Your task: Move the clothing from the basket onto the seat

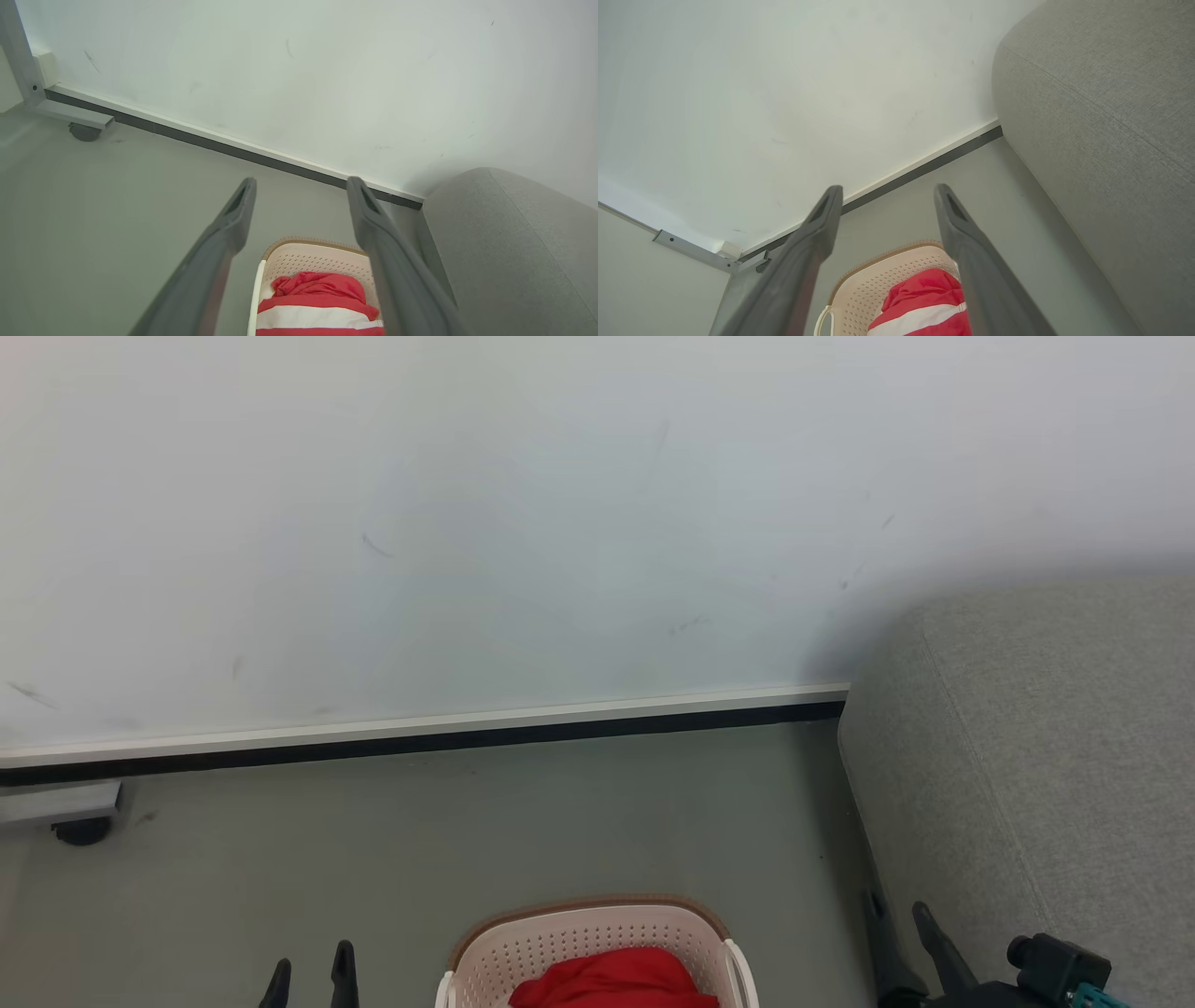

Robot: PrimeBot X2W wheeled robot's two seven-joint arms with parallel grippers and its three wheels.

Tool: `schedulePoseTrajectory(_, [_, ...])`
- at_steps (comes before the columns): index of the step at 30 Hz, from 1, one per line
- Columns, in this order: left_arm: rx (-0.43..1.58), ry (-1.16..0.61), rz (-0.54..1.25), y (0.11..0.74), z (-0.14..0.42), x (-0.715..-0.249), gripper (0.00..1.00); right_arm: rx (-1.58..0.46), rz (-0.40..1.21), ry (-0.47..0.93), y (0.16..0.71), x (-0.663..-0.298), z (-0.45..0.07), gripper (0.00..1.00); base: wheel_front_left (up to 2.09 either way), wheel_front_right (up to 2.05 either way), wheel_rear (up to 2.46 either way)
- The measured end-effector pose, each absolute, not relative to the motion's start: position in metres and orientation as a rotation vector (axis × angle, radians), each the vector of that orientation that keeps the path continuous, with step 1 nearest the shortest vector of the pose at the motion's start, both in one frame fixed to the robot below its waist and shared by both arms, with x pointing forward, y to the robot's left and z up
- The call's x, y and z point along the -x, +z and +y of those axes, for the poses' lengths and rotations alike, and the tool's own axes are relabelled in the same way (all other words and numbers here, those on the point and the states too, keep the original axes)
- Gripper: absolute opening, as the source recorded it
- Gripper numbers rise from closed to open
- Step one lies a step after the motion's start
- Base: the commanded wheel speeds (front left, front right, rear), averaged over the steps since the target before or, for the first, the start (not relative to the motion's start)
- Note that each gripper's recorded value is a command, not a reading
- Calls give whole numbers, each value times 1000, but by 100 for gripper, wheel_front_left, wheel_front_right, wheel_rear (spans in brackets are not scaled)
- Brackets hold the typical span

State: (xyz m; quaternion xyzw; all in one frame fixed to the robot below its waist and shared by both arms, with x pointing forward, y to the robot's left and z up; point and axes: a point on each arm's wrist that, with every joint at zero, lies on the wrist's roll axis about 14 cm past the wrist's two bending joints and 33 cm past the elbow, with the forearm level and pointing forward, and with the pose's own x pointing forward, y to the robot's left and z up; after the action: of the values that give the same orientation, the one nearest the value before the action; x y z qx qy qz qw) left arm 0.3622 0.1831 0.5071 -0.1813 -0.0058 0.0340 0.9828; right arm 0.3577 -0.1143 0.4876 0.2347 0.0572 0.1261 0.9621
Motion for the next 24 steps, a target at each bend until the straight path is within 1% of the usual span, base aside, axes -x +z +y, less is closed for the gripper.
schedulePoseTrajectory(14, [265,85,-82,523,192,-360,100,-313,120,262,484,-358,-114,100,0,0,0])
schedulePoseTrajectory(24, [199,80,-94,522,193,-358,100,-216,121,280,480,-355,-109,100,0,0,0])
